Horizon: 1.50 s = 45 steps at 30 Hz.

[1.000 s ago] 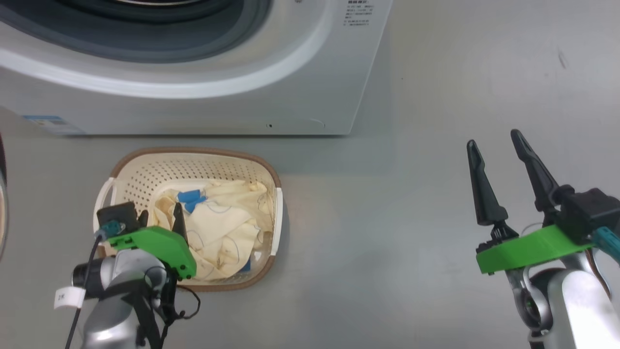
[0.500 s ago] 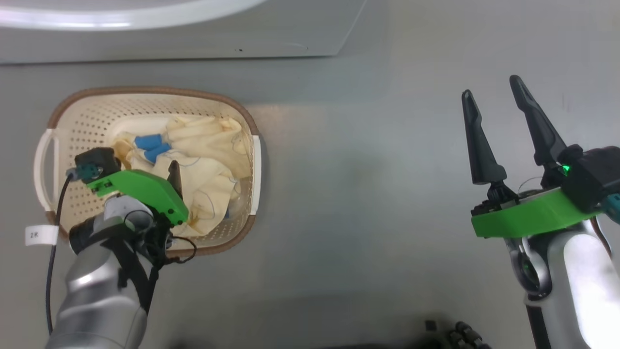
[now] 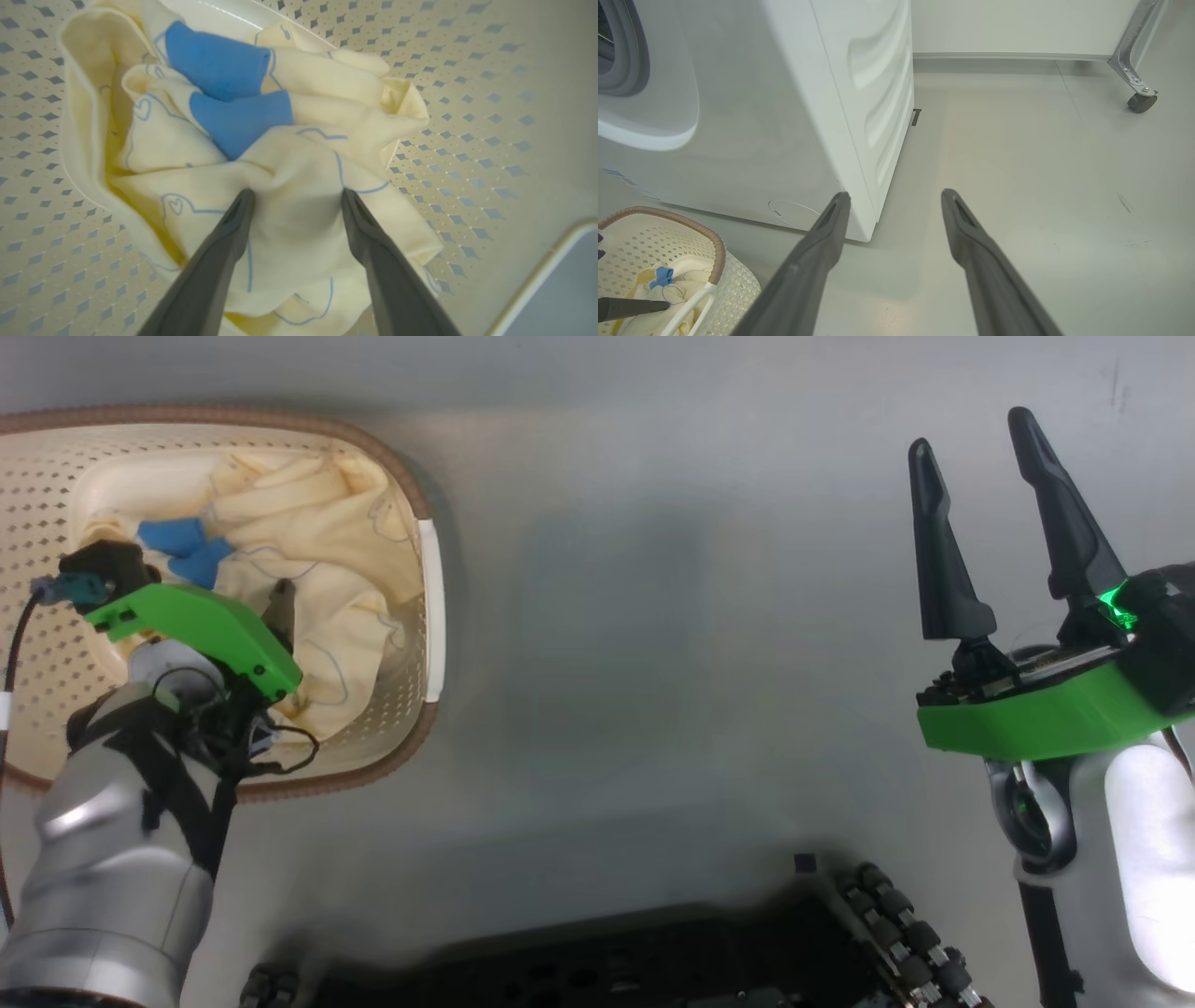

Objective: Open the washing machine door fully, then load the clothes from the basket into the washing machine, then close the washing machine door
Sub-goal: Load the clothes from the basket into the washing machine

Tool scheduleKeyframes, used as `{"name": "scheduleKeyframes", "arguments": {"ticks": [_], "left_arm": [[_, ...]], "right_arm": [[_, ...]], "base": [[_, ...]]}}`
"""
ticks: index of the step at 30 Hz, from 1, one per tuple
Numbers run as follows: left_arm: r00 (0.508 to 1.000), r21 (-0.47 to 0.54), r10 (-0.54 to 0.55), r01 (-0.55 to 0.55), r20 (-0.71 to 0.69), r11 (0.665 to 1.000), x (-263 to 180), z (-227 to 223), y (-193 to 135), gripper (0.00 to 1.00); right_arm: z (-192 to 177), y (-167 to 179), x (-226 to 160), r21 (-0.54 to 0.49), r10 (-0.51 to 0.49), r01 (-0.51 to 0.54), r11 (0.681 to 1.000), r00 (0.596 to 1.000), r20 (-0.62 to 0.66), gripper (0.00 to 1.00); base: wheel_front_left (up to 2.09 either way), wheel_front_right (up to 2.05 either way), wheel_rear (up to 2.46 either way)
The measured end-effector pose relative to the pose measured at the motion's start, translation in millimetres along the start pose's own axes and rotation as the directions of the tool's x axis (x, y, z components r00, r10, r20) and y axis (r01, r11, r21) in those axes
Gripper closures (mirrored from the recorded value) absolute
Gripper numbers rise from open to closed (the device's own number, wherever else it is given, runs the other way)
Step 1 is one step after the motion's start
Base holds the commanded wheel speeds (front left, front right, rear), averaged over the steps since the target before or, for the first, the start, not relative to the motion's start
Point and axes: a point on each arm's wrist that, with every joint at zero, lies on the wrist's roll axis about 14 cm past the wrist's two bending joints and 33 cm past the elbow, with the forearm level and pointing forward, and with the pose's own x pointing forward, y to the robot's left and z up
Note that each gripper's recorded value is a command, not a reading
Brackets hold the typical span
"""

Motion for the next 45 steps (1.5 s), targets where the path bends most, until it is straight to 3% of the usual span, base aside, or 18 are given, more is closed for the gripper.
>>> {"name": "scheduleKeyframes", "arguments": {"ticks": [9, 11, 12, 13, 21, 30, 38, 45], "left_arm": [[0.996, 0.005, 0.024, -0.023, -0.088, 1.000, 29, -20, 14, 0.00], [0.994, 0.011, 0.026, -0.025, -0.102, 1.000, 33, -23, 15, 0.55], [0.994, 0.011, 0.026, -0.025, -0.107, 1.000, 35, -25, 14, 0.71], [0.994, 0.012, 0.025, -0.024, -0.110, 1.000, 36, -26, 14, 1.00], [0.994, 0.033, 0.028, -0.025, -0.102, 0.999, 34, -24, 12, 1.00], [0.998, 0.064, 0.054, -0.055, 0.015, 0.996, 18, -2, 19, 1.00], [0.975, 0.084, 0.076, -0.096, 0.209, 0.992, -7, 36, 20, 1.00], [0.919, 0.102, 0.077, -0.125, 0.386, 0.987, -46, 79, 9, 1.00]], "right_arm": [[-24, -14, -3, 0.020, -0.034, 0.035, 0.999, 0.998, -0.044, 0.00], [-28, -17, -6, 0.017, -0.044, 0.045, 0.999, 0.998, -0.055, 0.00], [-29, -18, -7, 0.021, -0.048, 0.049, 0.999, 0.997, -0.057, 0.00], [-30, -19, -7, 0.022, -0.051, 0.052, 0.998, 0.997, -0.059, 0.00], [-24, -20, -4, 0.024, -0.050, 0.051, 0.998, 0.998, -0.034, 0.00], [-13, -16, -1, 0.032, -0.043, 0.043, 0.999, 0.999, -0.005, 0.00], [11, -15, 1, 0.023, -0.043, 0.042, 0.999, 0.997, 0.057, 0.00], [46, -17, -7, -0.005, -0.053, 0.054, 0.999, 0.991, 0.124, 0.00]], "base": [[0.00, 0.00, 0.00], [0.00, 0.00, 0.00], [0.00, 0.00, 0.00], [0.00, 0.00, 0.00], [0.00, 0.00, 0.00], [0.00, 0.00, 0.00], [0.00, 0.00, 0.00], [0.00, 0.00, 0.00]]}}
